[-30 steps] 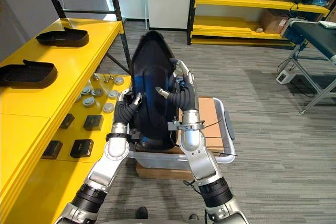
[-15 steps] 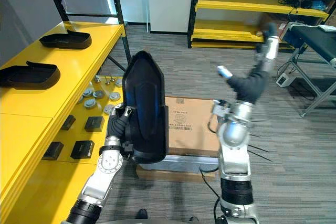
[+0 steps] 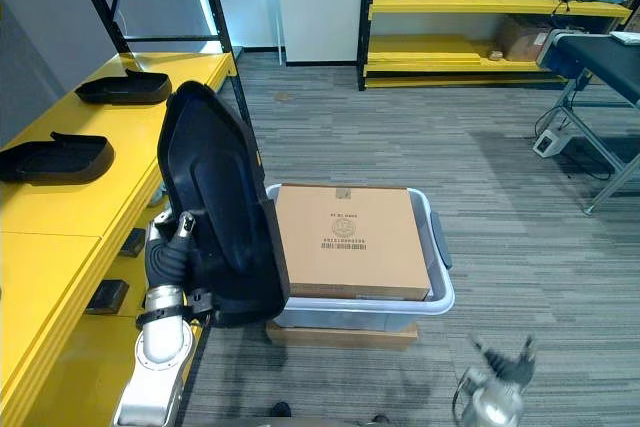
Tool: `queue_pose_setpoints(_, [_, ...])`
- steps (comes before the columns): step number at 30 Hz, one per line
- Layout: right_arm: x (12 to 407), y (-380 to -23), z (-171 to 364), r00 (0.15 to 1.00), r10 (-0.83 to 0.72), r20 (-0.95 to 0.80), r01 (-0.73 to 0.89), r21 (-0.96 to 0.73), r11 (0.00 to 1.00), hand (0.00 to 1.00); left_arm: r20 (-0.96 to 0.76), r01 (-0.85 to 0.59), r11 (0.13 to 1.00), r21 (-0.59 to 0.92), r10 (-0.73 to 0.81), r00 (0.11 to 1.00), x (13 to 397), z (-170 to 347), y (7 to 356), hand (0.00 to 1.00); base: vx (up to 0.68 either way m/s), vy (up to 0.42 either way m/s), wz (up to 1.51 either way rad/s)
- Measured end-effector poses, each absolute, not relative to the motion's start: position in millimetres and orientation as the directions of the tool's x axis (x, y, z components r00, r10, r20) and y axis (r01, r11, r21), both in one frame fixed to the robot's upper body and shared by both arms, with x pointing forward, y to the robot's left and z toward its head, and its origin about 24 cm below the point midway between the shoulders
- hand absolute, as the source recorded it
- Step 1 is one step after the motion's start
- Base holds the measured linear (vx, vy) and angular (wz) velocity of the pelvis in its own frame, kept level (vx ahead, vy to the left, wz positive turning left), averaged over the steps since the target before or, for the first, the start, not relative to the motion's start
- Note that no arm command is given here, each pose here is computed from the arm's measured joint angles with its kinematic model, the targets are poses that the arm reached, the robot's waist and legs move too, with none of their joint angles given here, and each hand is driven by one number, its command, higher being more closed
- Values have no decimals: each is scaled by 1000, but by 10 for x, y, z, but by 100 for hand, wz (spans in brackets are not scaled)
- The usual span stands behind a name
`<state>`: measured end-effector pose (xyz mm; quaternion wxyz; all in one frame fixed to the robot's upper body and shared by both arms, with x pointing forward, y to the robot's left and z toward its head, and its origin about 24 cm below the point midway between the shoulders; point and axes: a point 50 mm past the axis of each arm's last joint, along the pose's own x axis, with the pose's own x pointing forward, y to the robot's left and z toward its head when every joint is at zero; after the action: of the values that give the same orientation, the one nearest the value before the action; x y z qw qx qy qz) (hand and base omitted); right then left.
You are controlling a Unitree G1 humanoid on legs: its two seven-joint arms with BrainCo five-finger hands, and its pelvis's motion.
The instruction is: Walk over and take plastic housings, then place them on the shelf
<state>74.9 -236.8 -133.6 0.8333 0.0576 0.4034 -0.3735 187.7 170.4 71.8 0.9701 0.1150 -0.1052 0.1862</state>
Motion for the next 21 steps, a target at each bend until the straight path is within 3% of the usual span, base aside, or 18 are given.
queue_pose_setpoints(4, [713,-2013,-1472,422,-428,-799,571,-133,810,0,250,-381,915,132,341,906,1814,769,1682,100,-30,-31,71])
queue_pose_setpoints(9, [882,-1951,-1446,473,-401,-785,535,-106,838,0,294,-383,921,68,349,890,1771,902,1658,100,-6,-36,193])
queue_pose_setpoints(13, [1230,-1883,-1351,568,-372,-734,479,-73,875,0,299,-384,923,18,361,883,1779,941,1631,100,-23,-37,167])
queue_pose_setpoints(21, [1511,-1748,-1252,651,-315,-690,416,-22,909,0,338,-341,939,-47,336,879,1822,1006,1536,100,120,76,96])
